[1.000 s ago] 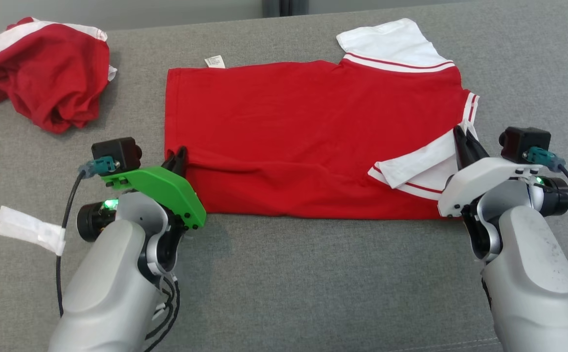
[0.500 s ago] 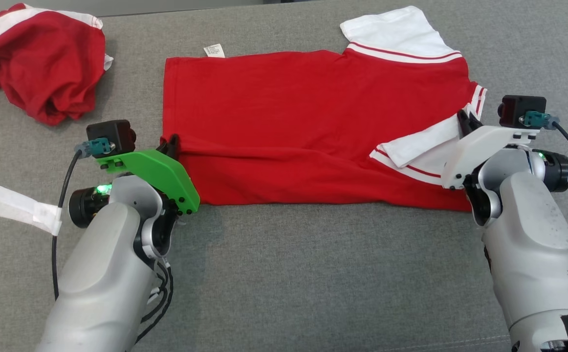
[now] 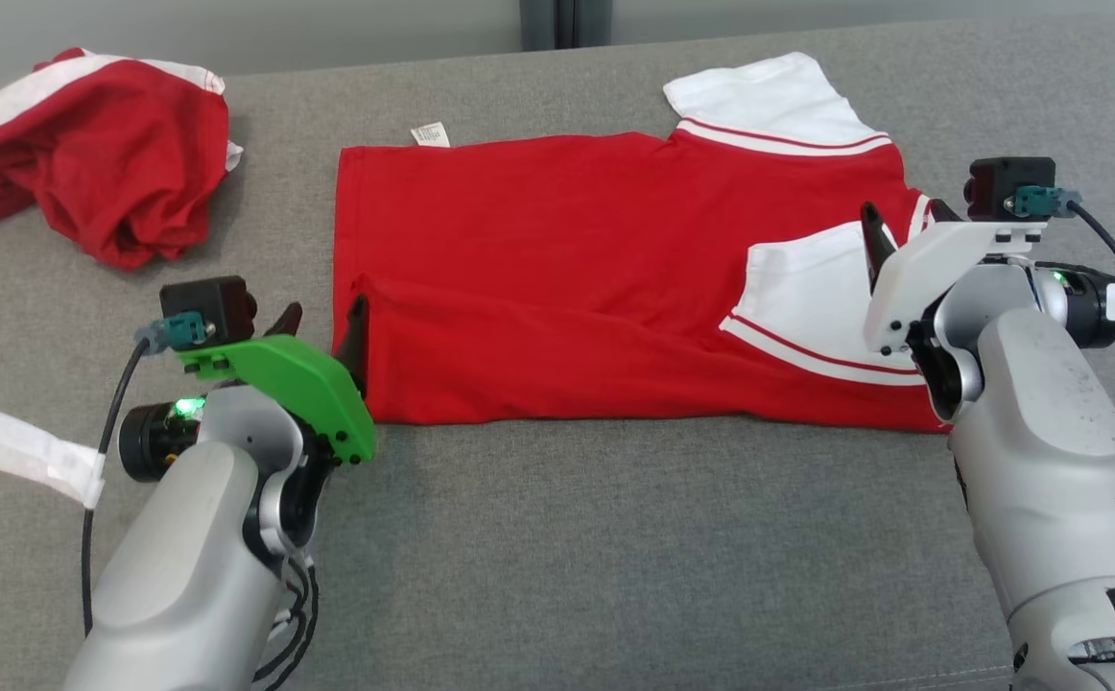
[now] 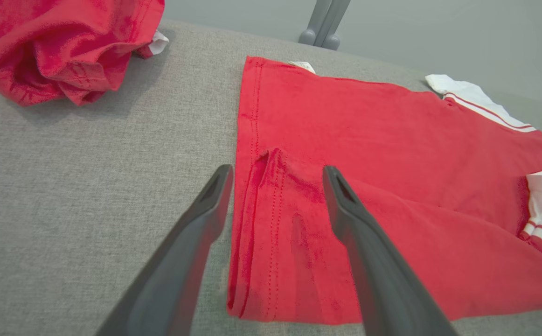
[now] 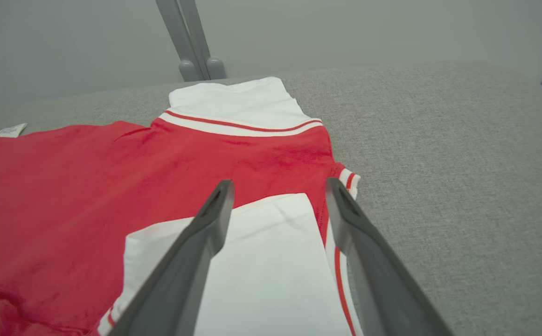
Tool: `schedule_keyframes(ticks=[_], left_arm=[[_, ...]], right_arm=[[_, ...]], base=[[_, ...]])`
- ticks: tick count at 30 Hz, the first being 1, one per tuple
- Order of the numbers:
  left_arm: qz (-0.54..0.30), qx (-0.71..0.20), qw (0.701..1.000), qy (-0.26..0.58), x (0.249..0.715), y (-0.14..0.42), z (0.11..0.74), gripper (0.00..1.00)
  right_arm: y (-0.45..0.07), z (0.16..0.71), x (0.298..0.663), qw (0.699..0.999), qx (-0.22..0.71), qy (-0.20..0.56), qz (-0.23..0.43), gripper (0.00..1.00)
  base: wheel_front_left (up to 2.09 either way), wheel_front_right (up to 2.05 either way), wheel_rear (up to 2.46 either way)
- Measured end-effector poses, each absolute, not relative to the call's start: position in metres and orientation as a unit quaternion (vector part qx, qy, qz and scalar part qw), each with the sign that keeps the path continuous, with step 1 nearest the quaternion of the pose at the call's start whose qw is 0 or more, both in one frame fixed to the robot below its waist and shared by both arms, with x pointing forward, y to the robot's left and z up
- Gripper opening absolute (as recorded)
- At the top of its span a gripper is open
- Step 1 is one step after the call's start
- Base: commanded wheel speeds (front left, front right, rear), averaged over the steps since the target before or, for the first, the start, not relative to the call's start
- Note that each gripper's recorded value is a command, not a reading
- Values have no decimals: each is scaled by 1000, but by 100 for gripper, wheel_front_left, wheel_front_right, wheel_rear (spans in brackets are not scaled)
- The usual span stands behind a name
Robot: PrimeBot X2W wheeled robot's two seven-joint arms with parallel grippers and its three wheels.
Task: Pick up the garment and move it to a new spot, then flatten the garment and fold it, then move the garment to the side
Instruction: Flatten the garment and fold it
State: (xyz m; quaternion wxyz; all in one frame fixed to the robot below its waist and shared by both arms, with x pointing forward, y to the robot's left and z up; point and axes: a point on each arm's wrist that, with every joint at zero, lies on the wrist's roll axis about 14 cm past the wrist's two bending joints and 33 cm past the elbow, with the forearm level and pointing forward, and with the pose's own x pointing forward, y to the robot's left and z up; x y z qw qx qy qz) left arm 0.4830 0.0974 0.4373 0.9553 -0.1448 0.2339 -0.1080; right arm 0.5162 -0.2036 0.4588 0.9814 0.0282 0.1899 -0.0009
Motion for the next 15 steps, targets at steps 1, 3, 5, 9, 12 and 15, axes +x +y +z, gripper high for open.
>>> schedule_keyframes(ticks=[1, 3, 5, 9, 12, 15], left_arm=[[-109, -144, 955, 236, 478, 99, 437, 100], [-109, -138, 952, 250, 465, 104, 432, 100], [-109, -143, 946, 269, 450, 106, 426, 100], [-100, -156, 934, 307, 422, 110, 411, 100], [-92, -169, 928, 320, 413, 111, 405, 100], [-90, -175, 925, 326, 413, 107, 402, 100]], right_arm=[[-205, 461, 514, 981, 21, 190, 1, 100], [-209, 459, 505, 980, 13, 200, 4, 100], [-213, 454, 495, 977, -1, 215, 7, 100], [-225, 450, 473, 972, -19, 235, 8, 100], [-232, 442, 454, 967, -14, 254, 7, 100], [-239, 433, 436, 963, -3, 271, 0, 100]], base=[[0, 0, 0], [0, 0, 0], [0, 0, 0], [0, 0, 0], [0, 0, 0], [0, 0, 0]])
